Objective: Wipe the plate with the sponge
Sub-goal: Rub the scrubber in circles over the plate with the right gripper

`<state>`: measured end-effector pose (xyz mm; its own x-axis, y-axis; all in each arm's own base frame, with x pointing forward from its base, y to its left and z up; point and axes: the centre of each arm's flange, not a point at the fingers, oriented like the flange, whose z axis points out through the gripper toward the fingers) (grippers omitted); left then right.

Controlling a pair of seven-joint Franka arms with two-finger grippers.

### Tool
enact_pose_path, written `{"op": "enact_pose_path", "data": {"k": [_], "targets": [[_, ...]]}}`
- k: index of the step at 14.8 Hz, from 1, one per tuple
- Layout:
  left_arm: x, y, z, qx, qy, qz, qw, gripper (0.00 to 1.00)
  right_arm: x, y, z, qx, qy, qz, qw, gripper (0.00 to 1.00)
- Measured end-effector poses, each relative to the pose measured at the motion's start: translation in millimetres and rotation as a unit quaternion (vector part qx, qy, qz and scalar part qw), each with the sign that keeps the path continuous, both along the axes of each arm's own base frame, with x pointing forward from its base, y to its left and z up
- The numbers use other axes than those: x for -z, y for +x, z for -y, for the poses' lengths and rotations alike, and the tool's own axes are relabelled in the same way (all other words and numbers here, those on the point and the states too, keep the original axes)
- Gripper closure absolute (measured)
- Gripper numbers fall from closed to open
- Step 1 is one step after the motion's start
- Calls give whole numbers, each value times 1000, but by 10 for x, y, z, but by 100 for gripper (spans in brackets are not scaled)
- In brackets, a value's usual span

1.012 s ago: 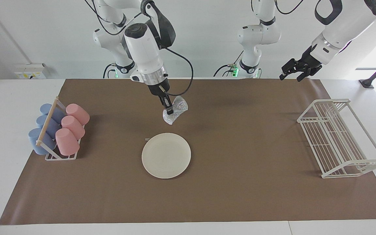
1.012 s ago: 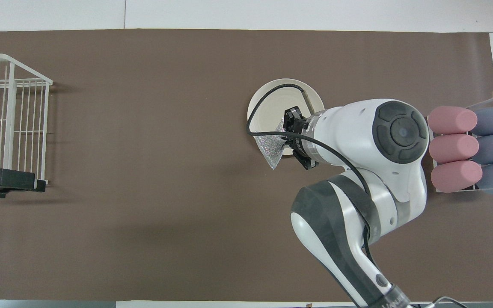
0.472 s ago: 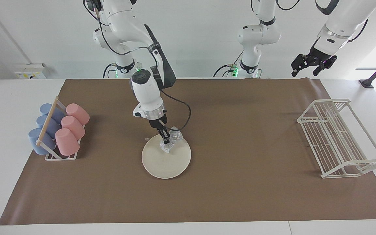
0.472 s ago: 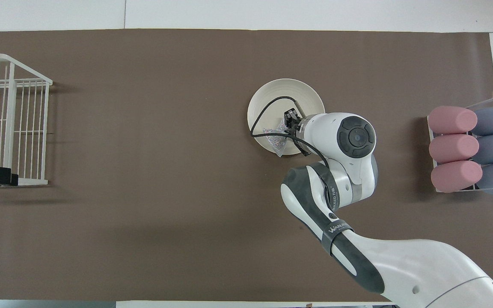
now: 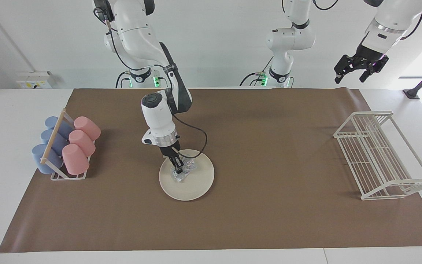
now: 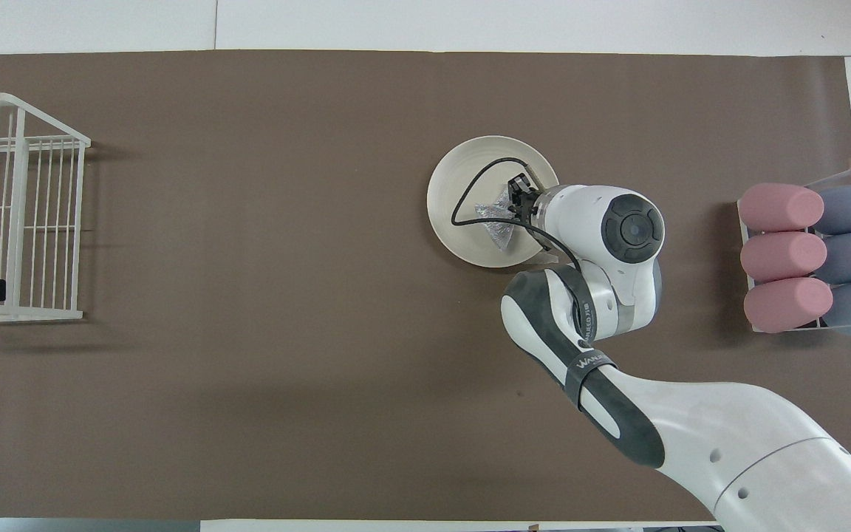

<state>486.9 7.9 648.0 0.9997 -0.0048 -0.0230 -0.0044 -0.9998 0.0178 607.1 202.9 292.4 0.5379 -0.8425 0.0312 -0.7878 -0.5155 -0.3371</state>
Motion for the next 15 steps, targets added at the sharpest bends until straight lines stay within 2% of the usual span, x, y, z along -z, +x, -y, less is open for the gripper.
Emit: {"op": "enact_pose_path", "data": {"k": [4,6,9,12,15], "targets": [[148,324,27,3,1,-23,1000,0,11,70,62,-3,1,3,1000,94],[203,394,24,2,1,-28,1000,0,13,13,-108,19,33,-8,999,94],[118,382,7,-1,0,-19,1000,0,30,-138,-480,50,87,-30,995,94],[62,362,82,-37,-33,-14,999,0,45,-176,-566,54,98,-34,993,94],[71,389,256,-87,-84,-13,993,0,44,-101,-388,7,80,-17,997,94]]}}
